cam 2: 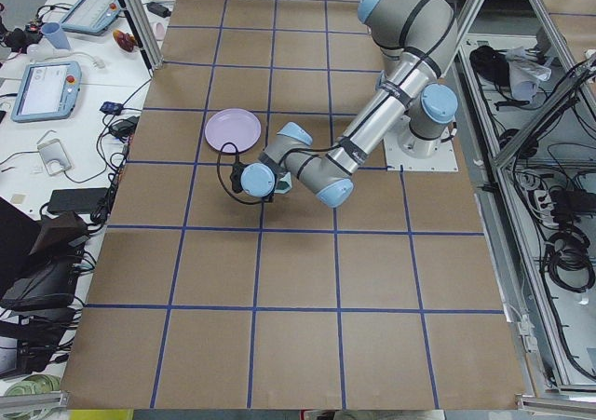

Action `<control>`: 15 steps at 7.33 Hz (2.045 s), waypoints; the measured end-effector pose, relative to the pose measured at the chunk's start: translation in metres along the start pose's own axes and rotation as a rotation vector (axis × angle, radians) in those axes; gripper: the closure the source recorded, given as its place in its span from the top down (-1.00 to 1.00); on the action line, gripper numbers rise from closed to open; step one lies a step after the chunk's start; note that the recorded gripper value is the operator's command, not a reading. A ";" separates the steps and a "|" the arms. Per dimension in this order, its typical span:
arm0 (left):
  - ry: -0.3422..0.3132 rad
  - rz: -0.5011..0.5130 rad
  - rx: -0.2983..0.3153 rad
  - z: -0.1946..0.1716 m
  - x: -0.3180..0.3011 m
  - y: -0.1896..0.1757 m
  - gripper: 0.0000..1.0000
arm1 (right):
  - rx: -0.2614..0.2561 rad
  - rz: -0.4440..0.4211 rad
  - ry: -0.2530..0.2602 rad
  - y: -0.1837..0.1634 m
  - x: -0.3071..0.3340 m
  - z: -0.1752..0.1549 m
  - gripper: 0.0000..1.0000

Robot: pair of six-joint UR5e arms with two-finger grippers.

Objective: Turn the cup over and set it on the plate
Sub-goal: 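Close the left gripper on the mug's open end, then lift the mug with the left gripper, tilting it upright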

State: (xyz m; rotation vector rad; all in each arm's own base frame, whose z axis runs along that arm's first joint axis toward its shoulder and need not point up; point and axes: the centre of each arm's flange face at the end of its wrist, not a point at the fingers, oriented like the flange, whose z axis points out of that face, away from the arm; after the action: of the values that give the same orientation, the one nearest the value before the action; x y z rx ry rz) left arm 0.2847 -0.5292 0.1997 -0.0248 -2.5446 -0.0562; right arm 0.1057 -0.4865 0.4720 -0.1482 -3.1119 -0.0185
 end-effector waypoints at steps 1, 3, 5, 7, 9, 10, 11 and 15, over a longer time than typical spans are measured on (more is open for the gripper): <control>0.029 -0.008 -0.008 0.009 -0.001 0.002 1.00 | 0.000 0.000 0.000 0.000 0.000 0.000 1.00; 0.070 -0.025 -0.029 0.023 -0.001 0.008 0.20 | 0.000 0.000 0.000 0.000 0.000 0.000 1.00; 0.084 -0.033 -0.038 0.026 0.000 0.009 -1.00 | 0.000 0.000 0.000 0.000 0.000 0.000 1.00; 0.073 -0.052 -0.031 0.018 0.005 0.008 -1.00 | 0.000 0.000 0.000 0.000 0.000 0.000 1.00; 0.035 -0.095 -0.010 -0.005 0.019 0.002 -1.00 | -0.001 0.000 0.000 0.000 0.000 0.001 1.00; 0.019 -0.134 -0.003 -0.020 0.028 -0.001 -1.00 | -0.001 0.000 0.000 0.000 0.000 0.000 1.00; 0.005 -0.174 0.002 -0.030 0.034 -0.002 -1.00 | 0.000 0.000 0.001 0.000 0.000 0.000 1.00; -0.191 -0.218 0.005 -0.076 0.104 -0.034 -1.00 | 0.000 0.000 0.000 0.000 0.000 0.000 1.00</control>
State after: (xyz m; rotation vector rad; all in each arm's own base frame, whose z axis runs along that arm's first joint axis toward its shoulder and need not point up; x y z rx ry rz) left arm 0.2403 -0.5658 0.3197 0.2614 -2.7281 -0.1381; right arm 0.1057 -0.4867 0.4720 -0.1481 -3.1120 -0.0184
